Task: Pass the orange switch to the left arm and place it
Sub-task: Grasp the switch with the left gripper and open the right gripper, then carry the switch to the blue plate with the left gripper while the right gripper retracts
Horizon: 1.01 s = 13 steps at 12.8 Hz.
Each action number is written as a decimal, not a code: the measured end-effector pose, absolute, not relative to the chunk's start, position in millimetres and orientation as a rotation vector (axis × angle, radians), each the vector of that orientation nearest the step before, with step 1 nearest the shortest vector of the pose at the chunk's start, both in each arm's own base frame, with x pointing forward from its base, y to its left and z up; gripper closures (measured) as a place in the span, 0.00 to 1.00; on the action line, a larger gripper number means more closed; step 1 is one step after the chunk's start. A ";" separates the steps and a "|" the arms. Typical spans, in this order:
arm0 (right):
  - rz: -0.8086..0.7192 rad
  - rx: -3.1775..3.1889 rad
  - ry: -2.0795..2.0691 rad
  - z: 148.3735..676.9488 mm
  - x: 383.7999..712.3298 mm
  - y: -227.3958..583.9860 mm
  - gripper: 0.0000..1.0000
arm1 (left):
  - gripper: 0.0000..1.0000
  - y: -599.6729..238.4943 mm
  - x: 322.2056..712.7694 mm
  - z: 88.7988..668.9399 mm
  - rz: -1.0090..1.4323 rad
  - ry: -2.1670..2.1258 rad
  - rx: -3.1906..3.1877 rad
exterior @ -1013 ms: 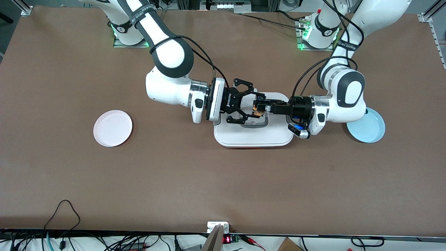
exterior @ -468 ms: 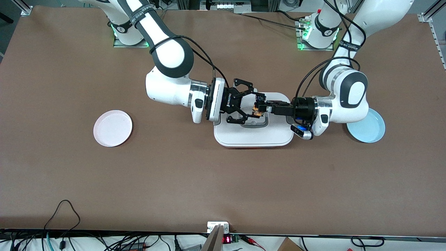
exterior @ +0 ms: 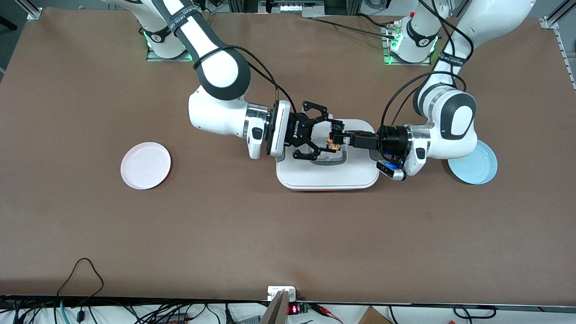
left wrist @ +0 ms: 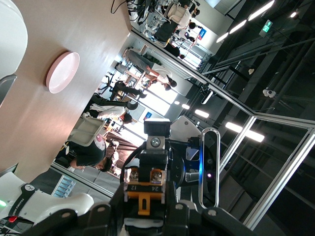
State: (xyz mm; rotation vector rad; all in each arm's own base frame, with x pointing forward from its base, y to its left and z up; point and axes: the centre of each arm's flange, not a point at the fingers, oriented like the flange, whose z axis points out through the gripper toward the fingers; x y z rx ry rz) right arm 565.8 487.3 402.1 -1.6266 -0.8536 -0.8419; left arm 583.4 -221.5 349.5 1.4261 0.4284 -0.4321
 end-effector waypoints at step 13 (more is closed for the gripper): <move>-0.839 -1.567 -0.911 424.8 619.4 414.9 0.00 | 0.66 -115.9 594.2 396.5 -0.460 -0.023 2.082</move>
